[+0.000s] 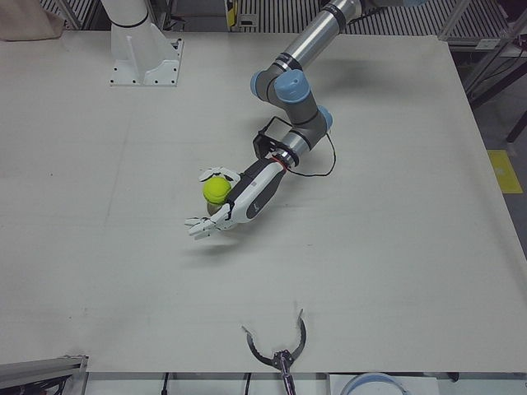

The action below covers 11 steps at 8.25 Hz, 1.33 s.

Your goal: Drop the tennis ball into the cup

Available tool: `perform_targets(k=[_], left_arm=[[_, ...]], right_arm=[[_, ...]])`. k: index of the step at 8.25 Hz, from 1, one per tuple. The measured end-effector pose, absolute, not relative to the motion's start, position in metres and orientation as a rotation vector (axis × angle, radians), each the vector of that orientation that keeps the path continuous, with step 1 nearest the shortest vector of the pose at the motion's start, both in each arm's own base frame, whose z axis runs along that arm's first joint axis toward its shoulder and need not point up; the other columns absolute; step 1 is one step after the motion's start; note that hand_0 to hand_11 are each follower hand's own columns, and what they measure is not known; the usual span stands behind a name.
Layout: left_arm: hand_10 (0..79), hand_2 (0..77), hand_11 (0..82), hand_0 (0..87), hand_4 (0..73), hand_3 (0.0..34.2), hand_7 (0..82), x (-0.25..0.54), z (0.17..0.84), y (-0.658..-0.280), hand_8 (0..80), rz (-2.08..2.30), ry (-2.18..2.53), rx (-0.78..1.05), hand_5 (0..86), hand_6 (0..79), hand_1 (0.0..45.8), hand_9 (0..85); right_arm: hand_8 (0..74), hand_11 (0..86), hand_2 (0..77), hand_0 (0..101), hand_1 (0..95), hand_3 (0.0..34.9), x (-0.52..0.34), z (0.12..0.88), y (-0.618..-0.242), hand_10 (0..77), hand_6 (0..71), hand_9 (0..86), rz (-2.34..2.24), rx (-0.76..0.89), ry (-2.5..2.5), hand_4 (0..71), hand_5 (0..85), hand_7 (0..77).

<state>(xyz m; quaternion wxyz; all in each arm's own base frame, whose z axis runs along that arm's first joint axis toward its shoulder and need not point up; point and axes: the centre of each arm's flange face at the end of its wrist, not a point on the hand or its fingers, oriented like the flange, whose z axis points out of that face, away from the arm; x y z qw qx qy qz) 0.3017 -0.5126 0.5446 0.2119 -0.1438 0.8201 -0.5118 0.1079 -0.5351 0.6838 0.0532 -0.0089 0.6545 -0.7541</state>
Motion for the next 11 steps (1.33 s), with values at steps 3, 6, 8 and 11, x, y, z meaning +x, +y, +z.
perform_targets(k=[3,6,8,11], left_arm=[[16.4,11.4,27.3,58.8,12.5,0.0,19.6,0.299,0.547,-0.512,16.4,-1.434,2.275,-0.414,14.7,35.5,24.5,15.3],[18.5,21.8,28.9,55.0,12.5,0.0,21.8,0.260,0.550,-0.532,15.8,-1.510,2.302,-0.398,14.2,31.6,25.6,15.8],[19.6,32.2,31.6,56.1,14.7,0.0,21.8,0.167,0.559,-0.566,18.5,-1.612,2.350,-0.240,16.4,46.9,25.6,16.4],[21.3,30.0,33.8,57.2,18.0,0.0,23.5,0.088,0.592,-0.577,18.0,-1.706,2.341,-0.102,15.8,43.6,24.5,18.5]], right_arm=[[0.0,0.5,0.5,0,0.5,0.0,0.108,0.684,-0.535,0.0,0.0,0.0,-2.292,-0.027,1.989,0.0,0.0,0.5],[0.0,0.5,0.5,0,0.5,0.0,0.108,0.684,-0.535,0.0,0.0,0.0,-2.293,-0.028,1.989,0.0,0.0,0.5],[0.0,0.5,0.5,0,0.5,0.0,0.108,0.684,-0.535,0.0,0.0,0.0,-2.293,-0.027,1.989,0.0,0.0,0.0],[0.0,0.5,0.5,0,0.5,0.0,0.108,0.683,-0.535,0.0,0.0,0.0,-2.292,-0.027,1.990,0.0,0.0,0.5]])
